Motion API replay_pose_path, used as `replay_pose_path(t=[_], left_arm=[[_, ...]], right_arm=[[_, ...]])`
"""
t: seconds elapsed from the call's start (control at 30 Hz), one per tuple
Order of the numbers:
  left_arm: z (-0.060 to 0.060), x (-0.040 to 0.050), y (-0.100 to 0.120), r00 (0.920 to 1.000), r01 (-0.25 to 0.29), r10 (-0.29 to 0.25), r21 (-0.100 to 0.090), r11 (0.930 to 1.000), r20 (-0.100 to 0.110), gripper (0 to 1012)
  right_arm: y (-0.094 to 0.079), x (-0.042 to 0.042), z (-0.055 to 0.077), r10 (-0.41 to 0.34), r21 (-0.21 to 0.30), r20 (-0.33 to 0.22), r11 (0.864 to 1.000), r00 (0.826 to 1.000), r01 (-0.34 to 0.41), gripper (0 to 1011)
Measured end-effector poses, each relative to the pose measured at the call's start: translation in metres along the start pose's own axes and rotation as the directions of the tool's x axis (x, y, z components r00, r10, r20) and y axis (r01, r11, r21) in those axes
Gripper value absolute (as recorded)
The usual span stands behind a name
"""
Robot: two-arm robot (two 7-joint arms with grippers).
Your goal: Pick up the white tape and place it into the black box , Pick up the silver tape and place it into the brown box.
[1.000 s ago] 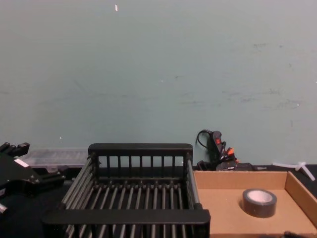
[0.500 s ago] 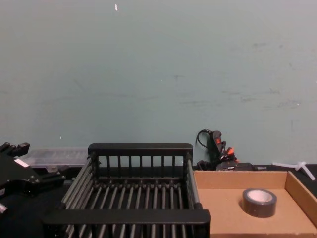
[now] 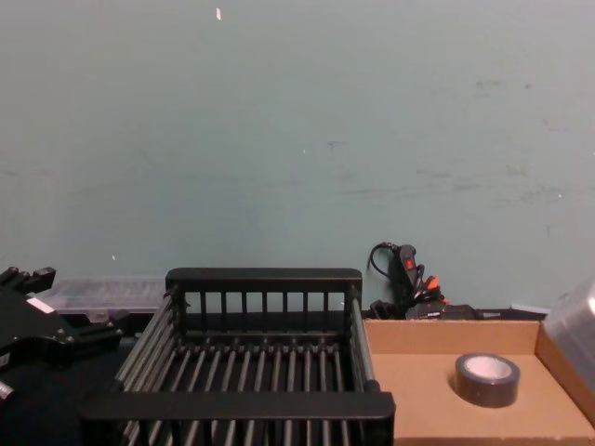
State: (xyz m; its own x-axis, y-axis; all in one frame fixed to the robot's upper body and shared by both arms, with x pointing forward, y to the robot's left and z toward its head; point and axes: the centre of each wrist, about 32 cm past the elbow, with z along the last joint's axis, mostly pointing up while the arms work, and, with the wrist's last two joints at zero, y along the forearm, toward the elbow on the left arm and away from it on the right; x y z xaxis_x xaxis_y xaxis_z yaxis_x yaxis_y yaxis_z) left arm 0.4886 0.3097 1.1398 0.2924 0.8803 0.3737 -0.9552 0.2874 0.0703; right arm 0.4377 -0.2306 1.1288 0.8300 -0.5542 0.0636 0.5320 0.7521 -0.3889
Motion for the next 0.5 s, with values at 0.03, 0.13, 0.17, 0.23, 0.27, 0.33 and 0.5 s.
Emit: replay_pose_path(t=[0.03, 0.13, 0.17, 0.23, 0.27, 0.33, 0.5], left_arm=[[0.0000, 0.0000, 0.0000, 1.0000, 0.000, 0.000, 0.000, 1.0000, 0.000, 1001], [0.0000, 0.0000, 0.0000, 1.0000, 0.000, 0.000, 0.000, 1.0000, 0.000, 1001], [0.0000, 0.0000, 0.0000, 1.0000, 0.000, 0.000, 0.000, 1.0000, 0.000, 1001], [0.0000, 0.0000, 0.0000, 1.0000, 0.000, 0.000, 0.000, 1.0000, 0.000, 1001], [0.0000, 0.0000, 0.0000, 1.0000, 0.000, 0.000, 0.000, 1.0000, 0.000, 1001], [0.0000, 0.0000, 0.0000, 1.0000, 0.000, 0.000, 0.000, 1.0000, 0.000, 1001], [0.0000, 0.0000, 0.0000, 1.0000, 0.000, 0.000, 0.000, 1.0000, 0.000, 1001]], right_arm=[[0.0014, 0.0003, -0.0001, 0.001, -0.004, -0.003, 1.000, 1.000, -0.001, 1002], [0.0033, 0.0009, -0.0003, 0.002, -0.012, -0.008, 1.000, 1.000, -0.003, 1002], [0.0037, 0.0010, -0.0003, 0.003, -0.014, -0.010, 1.000, 1.000, -0.003, 1002], [0.0047, 0.0013, -0.0004, 0.003, -0.019, -0.015, 1.000, 1.000, -0.003, 1002], [0.0050, 0.0014, -0.0004, 0.003, -0.021, -0.017, 1.000, 1.000, -0.003, 1002], [0.0057, 0.0016, -0.0005, 0.002, -0.025, -0.024, 1.000, 1.000, -0.002, 1002], [0.0070, 0.0022, -0.0006, -0.002, -0.033, -0.034, 0.999, 0.999, 0.001, 1002]])
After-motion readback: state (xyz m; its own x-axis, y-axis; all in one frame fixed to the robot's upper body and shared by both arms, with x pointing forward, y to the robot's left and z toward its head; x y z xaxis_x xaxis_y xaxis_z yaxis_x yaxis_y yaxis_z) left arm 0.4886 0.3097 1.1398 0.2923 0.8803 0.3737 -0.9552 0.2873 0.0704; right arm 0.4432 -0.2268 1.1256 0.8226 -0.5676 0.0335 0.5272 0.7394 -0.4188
